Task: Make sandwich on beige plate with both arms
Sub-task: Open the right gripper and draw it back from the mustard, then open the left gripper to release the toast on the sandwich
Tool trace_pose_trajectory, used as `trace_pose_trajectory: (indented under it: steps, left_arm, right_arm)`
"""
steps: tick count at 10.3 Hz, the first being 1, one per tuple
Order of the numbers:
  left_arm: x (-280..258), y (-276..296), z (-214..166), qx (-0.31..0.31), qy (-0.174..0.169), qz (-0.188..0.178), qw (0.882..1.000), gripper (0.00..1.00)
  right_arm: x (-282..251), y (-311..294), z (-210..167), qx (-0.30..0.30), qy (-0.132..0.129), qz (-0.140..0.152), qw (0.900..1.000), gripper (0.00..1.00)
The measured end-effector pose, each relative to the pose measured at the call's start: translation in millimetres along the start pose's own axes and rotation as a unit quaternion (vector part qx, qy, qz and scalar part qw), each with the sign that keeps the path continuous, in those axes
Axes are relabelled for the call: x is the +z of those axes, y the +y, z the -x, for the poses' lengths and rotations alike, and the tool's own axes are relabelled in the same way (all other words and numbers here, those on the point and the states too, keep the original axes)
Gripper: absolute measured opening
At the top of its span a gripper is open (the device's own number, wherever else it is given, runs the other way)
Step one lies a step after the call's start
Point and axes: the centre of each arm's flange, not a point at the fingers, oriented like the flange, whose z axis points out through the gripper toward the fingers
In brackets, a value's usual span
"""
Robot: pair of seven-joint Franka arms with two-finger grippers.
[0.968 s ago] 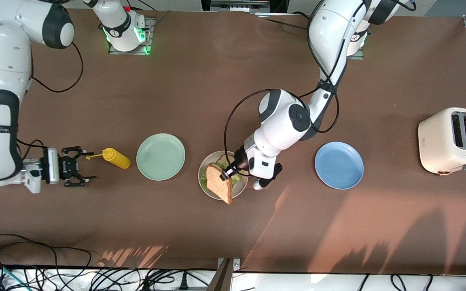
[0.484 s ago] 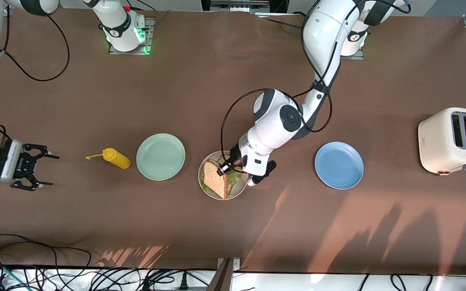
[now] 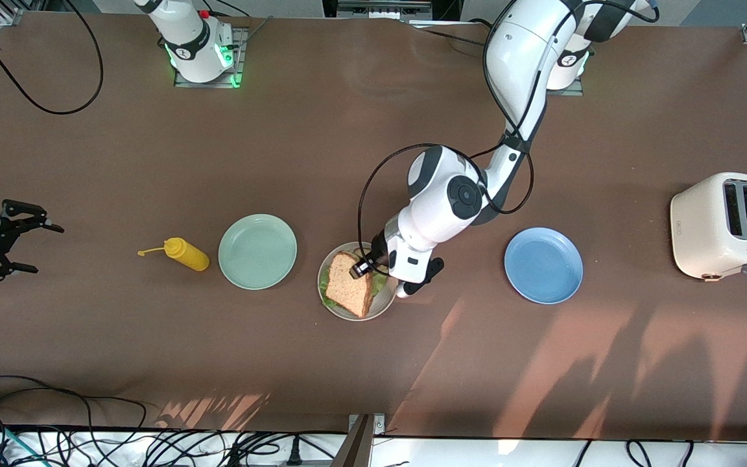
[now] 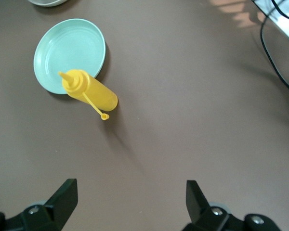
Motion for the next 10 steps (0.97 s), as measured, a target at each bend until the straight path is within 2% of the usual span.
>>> trace_pose_trajectory:
  steps: [2,3,5,7,10]
  left_arm:
    - [-0.6,-3.3,-5.0,0.015,-0.004,-0.01,1.0,0.76]
    - [-1.3,-6.1,-8.8,0.019,-0.008,-0.018,1.0,0.85]
    - [-4.9,-15.4,-21.6,0.044,-0.028,-0.043,0.998,0.93]
    - [-21.3,-21.8,-44.5,0.047,-0.036,-0.056,0.997,0.99]
    - [-78.6,-32.3,-93.6,0.069,-0.031,-0.087,0.993,1.0]
  right_arm:
    - [-16.9,-30.8,-43.3,0.101,-0.04,0.032,0.994,1.0]
    - [-24.2,-48.3,-64.3,0.158,-0.047,0.047,0.985,1.0]
    - [-31.8,-77.9,-84.8,0.269,-0.059,0.072,0.959,1.0]
    - [-40.3,-104.9,-94.1,0.34,-0.069,0.098,0.933,1.0]
    - [-58.4,-147.3,-110.7,0.391,-0.075,0.106,0.911,1.0]
